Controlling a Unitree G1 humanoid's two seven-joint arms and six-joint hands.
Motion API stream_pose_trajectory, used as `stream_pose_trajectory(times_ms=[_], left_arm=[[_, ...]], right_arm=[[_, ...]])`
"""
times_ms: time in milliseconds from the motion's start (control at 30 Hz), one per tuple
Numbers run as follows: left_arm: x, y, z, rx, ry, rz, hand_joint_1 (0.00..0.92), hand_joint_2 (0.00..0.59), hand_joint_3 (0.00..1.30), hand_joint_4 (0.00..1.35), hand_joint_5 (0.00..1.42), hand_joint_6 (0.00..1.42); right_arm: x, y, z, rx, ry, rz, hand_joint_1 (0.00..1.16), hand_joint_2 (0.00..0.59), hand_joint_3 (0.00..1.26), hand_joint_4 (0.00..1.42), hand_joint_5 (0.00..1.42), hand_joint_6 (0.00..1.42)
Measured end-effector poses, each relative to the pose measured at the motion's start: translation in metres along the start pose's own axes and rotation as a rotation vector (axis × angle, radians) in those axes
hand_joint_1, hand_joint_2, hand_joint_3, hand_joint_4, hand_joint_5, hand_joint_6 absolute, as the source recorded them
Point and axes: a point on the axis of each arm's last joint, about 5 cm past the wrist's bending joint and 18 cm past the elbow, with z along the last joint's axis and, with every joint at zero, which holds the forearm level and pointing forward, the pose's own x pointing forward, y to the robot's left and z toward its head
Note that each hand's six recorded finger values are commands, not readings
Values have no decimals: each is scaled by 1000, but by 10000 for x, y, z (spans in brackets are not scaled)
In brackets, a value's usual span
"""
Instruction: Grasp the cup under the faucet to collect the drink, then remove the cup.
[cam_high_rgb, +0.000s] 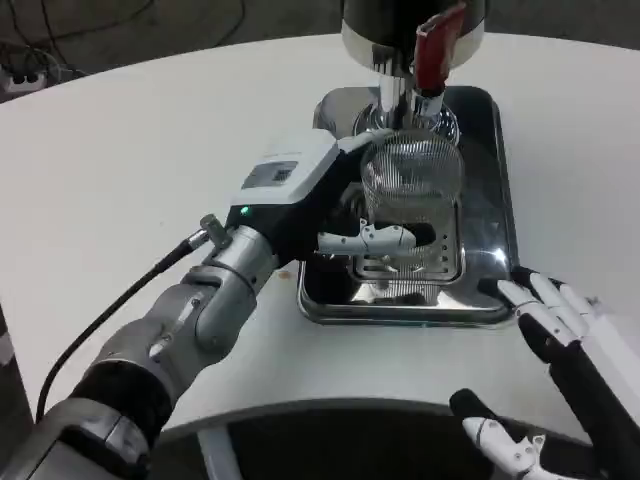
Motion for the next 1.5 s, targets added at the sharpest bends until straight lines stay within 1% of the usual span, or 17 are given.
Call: stream_pose_trajectory(times_ms=[67,333,467,600,700,833,933,1167,1267,1333,1433,1467,1500], left_arm=[[0,6,0,1,-2,-3,254,153,193,212,372,549],[-46,21,-10,1,-25,0,234,128,178,182,370,536],[-81,57,-37,-3,-27,17,215,123,169,168,370,528],[-92,140,-52,-1,-34,56,212,121,172,165,364,526],[-93,197,-62,9,-33,61,210,120,169,156,360,515],[-120,215,-72,-1,-26,57,206,118,168,145,359,503],[-160,235,-60,-10,-41,61,200,117,168,143,359,502],[-331,369,-6,-43,-107,125,178,116,174,160,373,510],[-480,452,12,-67,-127,173,177,116,183,172,381,518],[-591,538,21,-85,-137,225,173,107,215,223,405,540],[-687,623,38,-94,-150,262,149,119,254,279,432,546],[-720,642,44,-106,-154,272,135,123,270,303,440,520],[-767,685,64,-130,-168,297,117,131,284,311,444,506]], right_arm=[[-4,10,7,5,-3,6,398,382,105,0,0,0],[-9,31,27,17,-16,16,398,382,108,0,0,0],[-8,31,27,17,-16,16,398,382,112,0,0,0],[-11,34,28,19,-16,18,398,382,114,0,0,0],[-11,36,28,20,-17,19,398,382,114,0,0,0],[-11,35,28,20,-17,19,398,382,114,0,0,0],[-9,35,28,20,-19,19,398,382,114,0,0,0],[-5,35,29,22,-20,16,398,382,114,0,0,0],[1,34,31,24,-23,13,398,382,116,0,0,0],[6,35,31,26,-23,11,398,382,119,0,0,0],[9,38,33,30,-24,10,398,382,122,0,0,0],[11,39,36,31,-26,10,398,382,122,0,0,0],[12,42,39,35,-27,9,398,382,123,0,0,0]])
